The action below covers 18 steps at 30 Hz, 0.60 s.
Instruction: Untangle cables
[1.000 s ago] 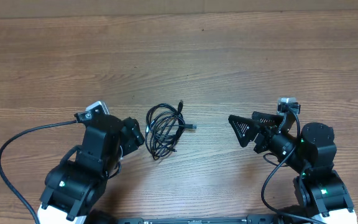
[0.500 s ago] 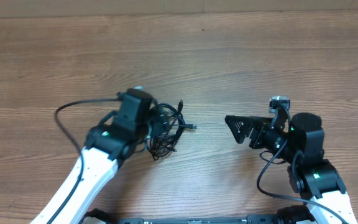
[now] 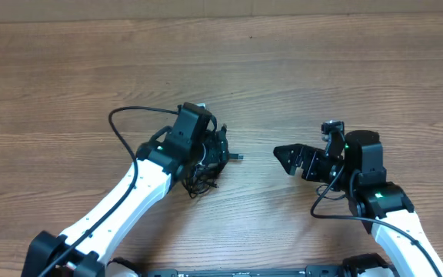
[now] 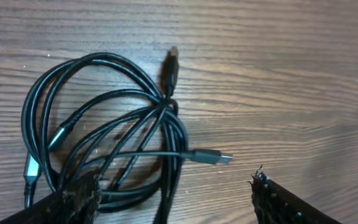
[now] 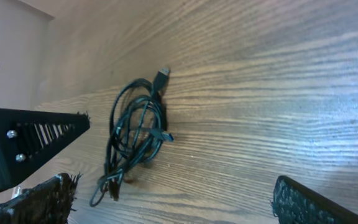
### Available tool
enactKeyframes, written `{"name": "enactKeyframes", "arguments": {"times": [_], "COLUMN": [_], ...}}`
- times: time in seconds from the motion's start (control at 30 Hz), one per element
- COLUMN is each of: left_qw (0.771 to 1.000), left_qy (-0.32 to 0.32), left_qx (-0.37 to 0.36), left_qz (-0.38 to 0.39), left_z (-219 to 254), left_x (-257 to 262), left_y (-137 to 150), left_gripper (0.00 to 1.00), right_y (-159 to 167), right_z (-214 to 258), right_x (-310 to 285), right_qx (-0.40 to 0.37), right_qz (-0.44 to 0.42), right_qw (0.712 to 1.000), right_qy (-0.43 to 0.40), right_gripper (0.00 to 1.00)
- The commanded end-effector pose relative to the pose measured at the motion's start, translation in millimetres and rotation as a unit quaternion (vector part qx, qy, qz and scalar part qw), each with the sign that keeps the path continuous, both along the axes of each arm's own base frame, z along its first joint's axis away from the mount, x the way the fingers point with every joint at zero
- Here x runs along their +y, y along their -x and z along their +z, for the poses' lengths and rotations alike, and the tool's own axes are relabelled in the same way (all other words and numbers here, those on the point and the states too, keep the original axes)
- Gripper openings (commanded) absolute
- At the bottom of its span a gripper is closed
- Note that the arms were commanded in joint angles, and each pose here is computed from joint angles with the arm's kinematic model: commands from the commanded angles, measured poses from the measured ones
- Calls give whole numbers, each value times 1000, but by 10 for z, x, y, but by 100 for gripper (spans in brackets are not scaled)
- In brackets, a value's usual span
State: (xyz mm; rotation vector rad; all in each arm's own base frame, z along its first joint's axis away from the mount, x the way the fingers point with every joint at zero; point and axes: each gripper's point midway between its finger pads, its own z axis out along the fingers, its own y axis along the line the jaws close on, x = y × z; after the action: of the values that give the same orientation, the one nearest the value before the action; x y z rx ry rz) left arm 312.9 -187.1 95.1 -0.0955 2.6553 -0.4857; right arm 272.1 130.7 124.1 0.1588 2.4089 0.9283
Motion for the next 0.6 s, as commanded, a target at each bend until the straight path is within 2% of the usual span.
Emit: {"name": "enactKeyframes", "arguments": {"times": [0.0, 0.1, 0.2, 0.57], "left_qw": [999, 997, 993, 977], "left_qy": [-42, -71, -98, -195], "left_qx": [18, 39, 36, 11], "left_qz": [-9, 7, 48, 87], "left_z": [-251, -418, -436, -460], "left_x": [72, 174, 324, 696], "left_y": [3, 23, -9, -70], "left_gripper": [75, 69, 69, 80], "right_y": [-36, -36, -36, -38], "right_z": [53, 52, 52, 52], "right_x": [11, 11, 11, 9], "right_qx": [-4, -4, -4, -4], "right_qz": [2, 2, 2, 1], "right_qw": [1000, 1000, 1000, 1000], "right_qy": [-4, -4, -4, -3], "right_gripper": [100, 100, 100, 100]}}
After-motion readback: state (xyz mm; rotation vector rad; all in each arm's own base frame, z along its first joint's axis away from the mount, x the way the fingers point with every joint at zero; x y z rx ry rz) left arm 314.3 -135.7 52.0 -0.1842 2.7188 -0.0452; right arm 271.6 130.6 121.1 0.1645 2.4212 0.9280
